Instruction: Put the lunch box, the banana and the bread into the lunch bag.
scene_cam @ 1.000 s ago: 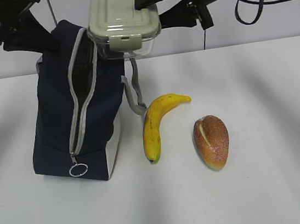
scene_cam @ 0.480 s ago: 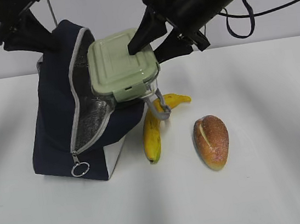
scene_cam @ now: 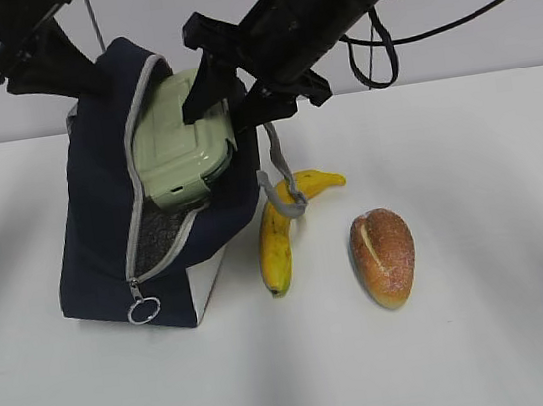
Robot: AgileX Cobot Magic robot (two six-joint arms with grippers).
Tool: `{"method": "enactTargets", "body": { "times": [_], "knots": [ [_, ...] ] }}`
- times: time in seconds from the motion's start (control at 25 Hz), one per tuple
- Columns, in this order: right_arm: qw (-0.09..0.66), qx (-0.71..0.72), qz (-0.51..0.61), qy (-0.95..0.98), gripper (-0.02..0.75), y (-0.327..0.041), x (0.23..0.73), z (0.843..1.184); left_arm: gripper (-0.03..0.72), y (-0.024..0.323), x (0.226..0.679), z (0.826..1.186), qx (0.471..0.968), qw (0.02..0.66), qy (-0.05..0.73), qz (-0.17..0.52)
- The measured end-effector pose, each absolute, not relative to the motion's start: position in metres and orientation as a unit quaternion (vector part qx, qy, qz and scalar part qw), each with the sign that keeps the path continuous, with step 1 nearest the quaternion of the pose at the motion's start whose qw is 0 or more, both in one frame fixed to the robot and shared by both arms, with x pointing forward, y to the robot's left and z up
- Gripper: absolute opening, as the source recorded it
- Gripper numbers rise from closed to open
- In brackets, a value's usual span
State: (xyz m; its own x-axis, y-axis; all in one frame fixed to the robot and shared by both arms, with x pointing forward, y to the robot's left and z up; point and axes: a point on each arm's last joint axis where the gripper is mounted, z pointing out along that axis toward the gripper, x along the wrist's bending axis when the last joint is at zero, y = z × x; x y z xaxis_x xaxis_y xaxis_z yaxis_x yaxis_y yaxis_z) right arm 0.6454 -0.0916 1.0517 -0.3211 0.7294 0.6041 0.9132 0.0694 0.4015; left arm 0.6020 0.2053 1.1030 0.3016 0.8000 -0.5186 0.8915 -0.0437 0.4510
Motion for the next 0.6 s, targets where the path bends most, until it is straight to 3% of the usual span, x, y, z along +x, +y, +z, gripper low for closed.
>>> {"method": "enactTargets", "body": {
  "times": [0.36, 0.6],
  "knots": [
    [0.108, -0.59, -0.39, -0.699, 0.387, -0.07, 0.644, 1.049, 0.002, 0.204, 0.601, 1.103, 0.721, 0.363, 0.586, -0.069],
    [0.123, -0.597, -0.367, -0.702, 0.387, -0.049, 0.645, 1.017, 0.002, 0.204, 0.601, 1.103, 0.721, 0.363, 0.586, -0.07]
  ]
}}
